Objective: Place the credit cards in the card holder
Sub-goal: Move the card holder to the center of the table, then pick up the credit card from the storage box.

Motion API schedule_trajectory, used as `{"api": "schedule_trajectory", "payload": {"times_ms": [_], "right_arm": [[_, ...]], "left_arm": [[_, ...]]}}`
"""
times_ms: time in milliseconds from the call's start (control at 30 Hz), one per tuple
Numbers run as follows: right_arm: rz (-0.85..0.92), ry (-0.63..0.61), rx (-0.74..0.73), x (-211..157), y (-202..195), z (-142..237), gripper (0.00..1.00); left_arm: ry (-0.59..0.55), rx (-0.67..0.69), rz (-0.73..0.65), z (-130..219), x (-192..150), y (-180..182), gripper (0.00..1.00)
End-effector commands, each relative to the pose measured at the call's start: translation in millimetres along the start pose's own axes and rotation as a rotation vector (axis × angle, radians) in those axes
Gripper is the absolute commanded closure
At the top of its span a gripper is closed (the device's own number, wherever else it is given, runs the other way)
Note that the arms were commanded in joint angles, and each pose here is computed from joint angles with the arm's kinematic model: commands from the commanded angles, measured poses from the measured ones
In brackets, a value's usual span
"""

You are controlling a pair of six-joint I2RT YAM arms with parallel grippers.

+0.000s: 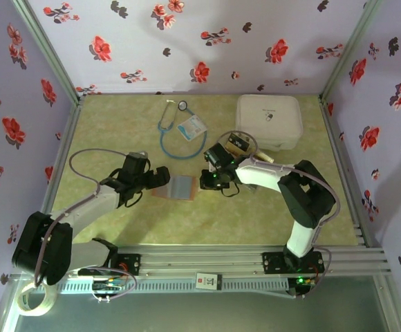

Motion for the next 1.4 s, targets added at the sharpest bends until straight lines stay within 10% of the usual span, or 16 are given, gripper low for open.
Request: {"api": "schedule_trajectory", "payload": {"times_ms": [0, 367, 600, 900, 1367], "right_arm": [[0.034, 0.011, -0.003, -5.5, 1.5, 7.2, 0.99], [0.07, 0.063, -0.091, -33.2, -39.5, 28.0, 1.0], [0.084, 0.017, -0.09, -6.9, -36.0, 49.6, 0.66], [0.157, -0.151, -0.178, 42.7, -27.7, 112.7, 0.52], [0.311, -0.066, -0.459, 71.3, -62.6, 95.2, 0.52]], "left_arm": [[0.001, -0.015, -0.014, 1.7, 4.0, -8.4, 0.0], [0.013, -0.022, -0.025, 2.0, -0.3, -12.1, 0.0], [0.022, -0.027, -0.028, -1.0, -4.1, -15.3, 0.0], [0.024, -0.027, -0.037, -0.3, -4.7, -15.9, 0.0], [0.036, -0.013, -0.042, -0.9, -6.7, -13.1, 0.0]]}}
Point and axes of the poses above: each hand's point on the last joint's axis, 136 mm out from that joint toward the fingers, its own z axis back along the fingers, its own y axis along the line the jaws close on, x = y × z, the point moved 1 cm from there along z, back along the fingers, and after that the axes turned 3 degrees about z, right-handed, at the moved point
